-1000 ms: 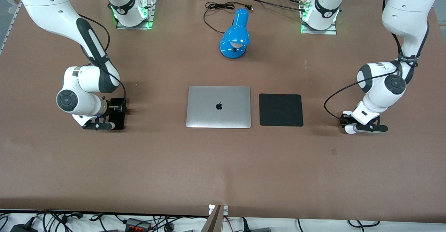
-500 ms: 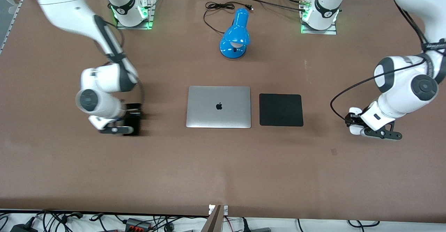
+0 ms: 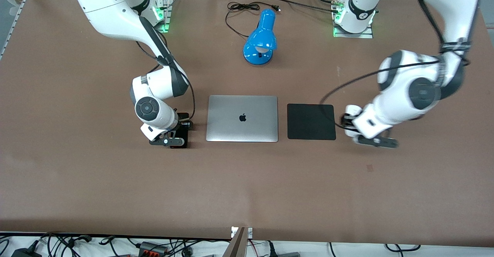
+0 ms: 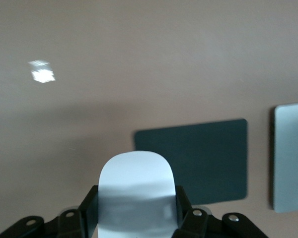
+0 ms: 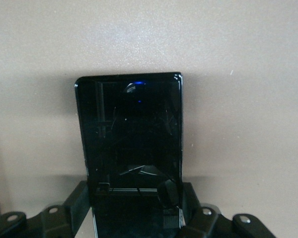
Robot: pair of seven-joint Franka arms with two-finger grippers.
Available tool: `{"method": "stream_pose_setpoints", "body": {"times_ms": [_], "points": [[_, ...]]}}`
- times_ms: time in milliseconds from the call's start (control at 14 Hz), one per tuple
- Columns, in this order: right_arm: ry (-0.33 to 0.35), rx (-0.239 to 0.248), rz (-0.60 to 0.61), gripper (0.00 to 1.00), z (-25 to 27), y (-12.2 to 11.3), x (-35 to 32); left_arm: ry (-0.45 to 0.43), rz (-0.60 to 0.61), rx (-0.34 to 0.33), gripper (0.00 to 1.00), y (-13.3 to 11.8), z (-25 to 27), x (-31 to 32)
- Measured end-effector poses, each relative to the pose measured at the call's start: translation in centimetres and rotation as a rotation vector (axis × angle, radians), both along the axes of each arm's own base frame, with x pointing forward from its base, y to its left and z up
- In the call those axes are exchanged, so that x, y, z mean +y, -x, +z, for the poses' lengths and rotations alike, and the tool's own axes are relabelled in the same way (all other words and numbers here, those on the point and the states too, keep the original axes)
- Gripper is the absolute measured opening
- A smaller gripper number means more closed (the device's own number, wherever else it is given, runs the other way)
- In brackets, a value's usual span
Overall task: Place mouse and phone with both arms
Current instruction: 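Carry the phone toward the laptop while the left gripper carries the mouse, then release the phone beside the laptop while the left gripper releases the mouse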
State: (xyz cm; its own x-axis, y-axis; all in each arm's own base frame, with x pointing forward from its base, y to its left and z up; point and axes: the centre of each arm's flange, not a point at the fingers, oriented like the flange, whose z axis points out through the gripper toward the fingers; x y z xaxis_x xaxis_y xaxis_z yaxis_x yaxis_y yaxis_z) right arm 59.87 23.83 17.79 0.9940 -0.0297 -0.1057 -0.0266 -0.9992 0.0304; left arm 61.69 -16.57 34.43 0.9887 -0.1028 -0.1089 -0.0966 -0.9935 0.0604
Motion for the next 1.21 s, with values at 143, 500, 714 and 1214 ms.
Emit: {"method": "stream_pose_setpoints", "body": {"times_ms": [143, 500, 714, 1214], "points": [[0.001, 0.0, -0.006, 0.78, 0.0, 0.0, 0.2, -0.011, 0.02, 0.032, 0.62, 1.6, -3.8, -4.5], [0.005, -0.001, -0.019, 0.78, 0.0, 0.7, 1.9, -0.041, 0.026, -0.072, 0.62, 4.1, -12.7, -6.8], [0.007, -0.002, -0.022, 0.78, 0.0, 1.0, 2.4, -0.018, 0.037, -0.103, 0.62, 4.6, -14.8, -6.0], [-0.03, -0.216, -0.226, 1.0, 11.4, -7.1, -4.0, 0.01, 0.048, -0.133, 0.85, 5.1, -16.6, -5.5]]}}
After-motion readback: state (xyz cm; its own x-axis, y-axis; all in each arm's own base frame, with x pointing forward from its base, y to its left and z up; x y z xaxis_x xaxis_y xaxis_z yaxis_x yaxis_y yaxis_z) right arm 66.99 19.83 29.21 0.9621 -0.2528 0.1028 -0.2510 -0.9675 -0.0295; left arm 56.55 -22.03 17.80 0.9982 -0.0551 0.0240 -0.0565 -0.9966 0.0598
